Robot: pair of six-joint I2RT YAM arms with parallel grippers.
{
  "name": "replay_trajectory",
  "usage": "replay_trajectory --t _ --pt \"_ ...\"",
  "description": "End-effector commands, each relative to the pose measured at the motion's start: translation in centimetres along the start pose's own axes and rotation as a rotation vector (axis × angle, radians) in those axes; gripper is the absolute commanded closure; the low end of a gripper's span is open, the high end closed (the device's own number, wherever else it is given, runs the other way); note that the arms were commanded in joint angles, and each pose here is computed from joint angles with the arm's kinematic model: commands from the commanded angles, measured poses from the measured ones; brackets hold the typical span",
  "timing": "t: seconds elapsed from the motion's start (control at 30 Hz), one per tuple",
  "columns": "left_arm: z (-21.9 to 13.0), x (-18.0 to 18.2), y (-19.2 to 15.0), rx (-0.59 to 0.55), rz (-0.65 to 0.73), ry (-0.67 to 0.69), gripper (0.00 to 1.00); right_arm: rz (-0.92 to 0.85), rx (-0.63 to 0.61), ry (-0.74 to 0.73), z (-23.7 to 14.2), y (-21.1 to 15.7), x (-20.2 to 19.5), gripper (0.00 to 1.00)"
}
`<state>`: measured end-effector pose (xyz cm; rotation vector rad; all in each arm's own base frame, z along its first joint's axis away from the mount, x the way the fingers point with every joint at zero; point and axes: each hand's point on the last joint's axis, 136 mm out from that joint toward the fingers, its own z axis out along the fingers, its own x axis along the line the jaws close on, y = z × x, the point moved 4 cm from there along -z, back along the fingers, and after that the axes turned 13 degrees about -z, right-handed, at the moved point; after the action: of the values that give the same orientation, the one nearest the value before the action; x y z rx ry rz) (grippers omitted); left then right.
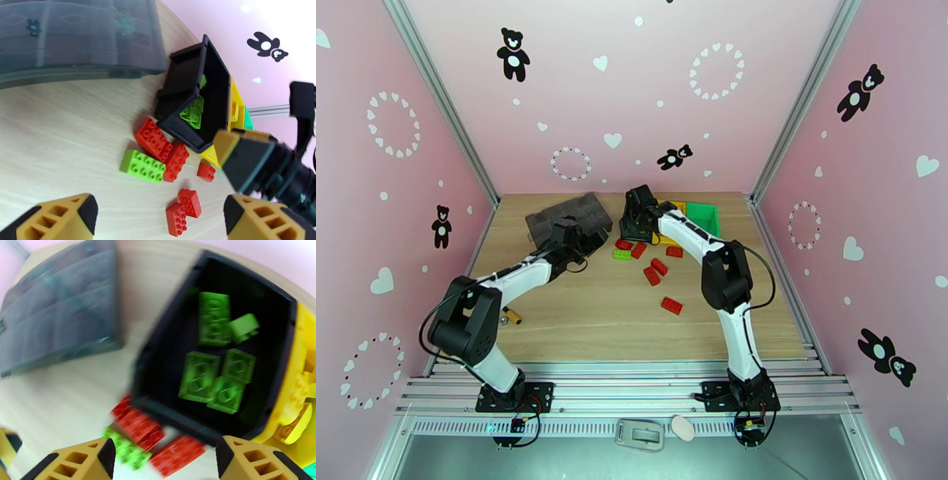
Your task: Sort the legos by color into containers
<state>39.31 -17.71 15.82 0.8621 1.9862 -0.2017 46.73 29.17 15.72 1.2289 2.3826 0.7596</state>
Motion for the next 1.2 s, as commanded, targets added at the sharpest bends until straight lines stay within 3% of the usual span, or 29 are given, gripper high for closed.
replay_trajectory --t 0.0,0.47,1.17 --pt "-1.4 1.0 0.6 -0.051 0.001 0.017 0.1 -0.068 -0.017 0.036 -0.8 -0.1 2.0 0.27" --pt "-5.0 4.9 0.1 -0.09 -0.007 0.074 0.08 -0.15 0.09 0.11 4.3 -3.9 5.9 0.21" --pt "-4.4 5.3 0.1 -0.073 -0.012 0.085 0.08 -0.162 0.161 0.132 6.4 -7.0 7.6 0.22"
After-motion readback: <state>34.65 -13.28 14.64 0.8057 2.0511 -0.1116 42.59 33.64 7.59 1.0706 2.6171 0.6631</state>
